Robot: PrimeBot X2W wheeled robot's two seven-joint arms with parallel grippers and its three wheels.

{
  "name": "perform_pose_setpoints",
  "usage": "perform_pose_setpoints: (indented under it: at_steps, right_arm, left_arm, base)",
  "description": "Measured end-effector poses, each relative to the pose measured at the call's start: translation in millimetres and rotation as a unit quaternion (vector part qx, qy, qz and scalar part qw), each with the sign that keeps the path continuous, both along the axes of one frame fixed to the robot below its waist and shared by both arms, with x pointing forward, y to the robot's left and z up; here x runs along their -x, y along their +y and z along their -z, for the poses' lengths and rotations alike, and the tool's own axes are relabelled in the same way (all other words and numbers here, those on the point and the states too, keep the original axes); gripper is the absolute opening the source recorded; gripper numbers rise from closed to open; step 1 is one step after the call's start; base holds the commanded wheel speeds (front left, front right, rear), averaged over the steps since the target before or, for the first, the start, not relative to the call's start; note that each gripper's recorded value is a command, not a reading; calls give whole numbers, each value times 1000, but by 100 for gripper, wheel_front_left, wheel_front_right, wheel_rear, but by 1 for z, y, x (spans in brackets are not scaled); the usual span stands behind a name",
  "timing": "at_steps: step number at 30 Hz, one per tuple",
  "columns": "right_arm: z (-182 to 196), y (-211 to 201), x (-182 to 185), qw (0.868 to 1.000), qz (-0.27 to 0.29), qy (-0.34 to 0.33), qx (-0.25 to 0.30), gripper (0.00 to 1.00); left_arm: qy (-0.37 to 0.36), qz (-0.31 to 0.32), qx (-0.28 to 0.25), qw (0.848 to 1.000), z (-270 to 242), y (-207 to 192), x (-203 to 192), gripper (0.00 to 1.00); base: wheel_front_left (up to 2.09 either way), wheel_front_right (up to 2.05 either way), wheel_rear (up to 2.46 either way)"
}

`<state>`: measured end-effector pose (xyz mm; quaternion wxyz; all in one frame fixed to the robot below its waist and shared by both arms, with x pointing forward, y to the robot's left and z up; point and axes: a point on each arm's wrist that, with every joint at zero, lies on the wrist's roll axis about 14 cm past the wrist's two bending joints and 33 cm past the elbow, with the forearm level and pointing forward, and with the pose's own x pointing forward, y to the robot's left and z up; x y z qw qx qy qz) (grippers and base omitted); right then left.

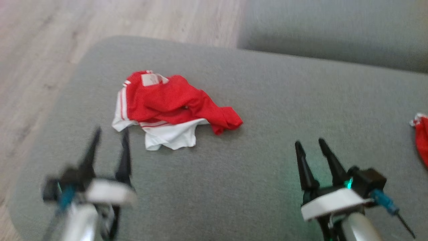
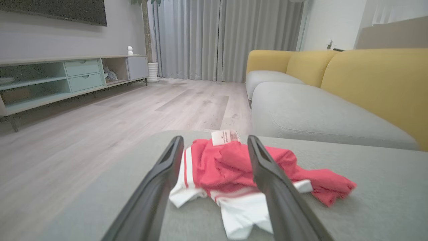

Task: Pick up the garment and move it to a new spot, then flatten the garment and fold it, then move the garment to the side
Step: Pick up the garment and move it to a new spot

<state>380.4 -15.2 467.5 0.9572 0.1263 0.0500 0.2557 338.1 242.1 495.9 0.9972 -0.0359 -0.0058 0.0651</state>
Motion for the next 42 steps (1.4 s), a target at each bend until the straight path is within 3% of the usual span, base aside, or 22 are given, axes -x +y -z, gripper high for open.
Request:
perform_pose_setpoints:
  at_steps: [8,14,18,20,22,33,34,35,38,42]
  right_arm:
    - [3,-17,-35,999,33,-4,-8,100]
    - [17,-31,-56,998,55,6,-9,100]
    - [21,-43,-69,997,73,6,-10,100]
    - [28,-57,-73,996,92,12,-9,100]
    - [34,-66,-72,994,103,21,-6,100]
    - [42,-91,-71,990,135,30,4,100]
    - [40,-92,-70,990,136,28,4,100]
    - [39,-93,-71,990,138,25,4,100]
    - [35,-94,-71,990,139,21,3,100]
    - [26,-93,-70,990,139,11,1,100]
  left_arm:
    - [93,103,-72,988,-19,-12,-104,100]
    - [234,210,-122,941,21,-47,-149,100]
    - [310,224,-120,916,48,-42,-168,100]
    - [369,229,-114,894,75,-42,-175,100]
    - [395,232,-119,881,91,-43,-178,100]
    - [474,230,-131,840,136,-44,-185,100]
    - [476,233,-126,839,135,-47,-184,48]
    - [473,237,-127,839,135,-49,-184,3]
    - [438,251,-136,852,128,-57,-188,0]
    - [330,280,-156,888,93,-77,-205,0]
  base:
    - [0,0,0]
    - [0,0,0]
    - [0,0,0]
    - [0,0,0]
    - [0,0,0]
    - [0,0,0]
    - [0,0,0]
    - [0,0,0]
    - [0,0,0]
    - [0,0,0]
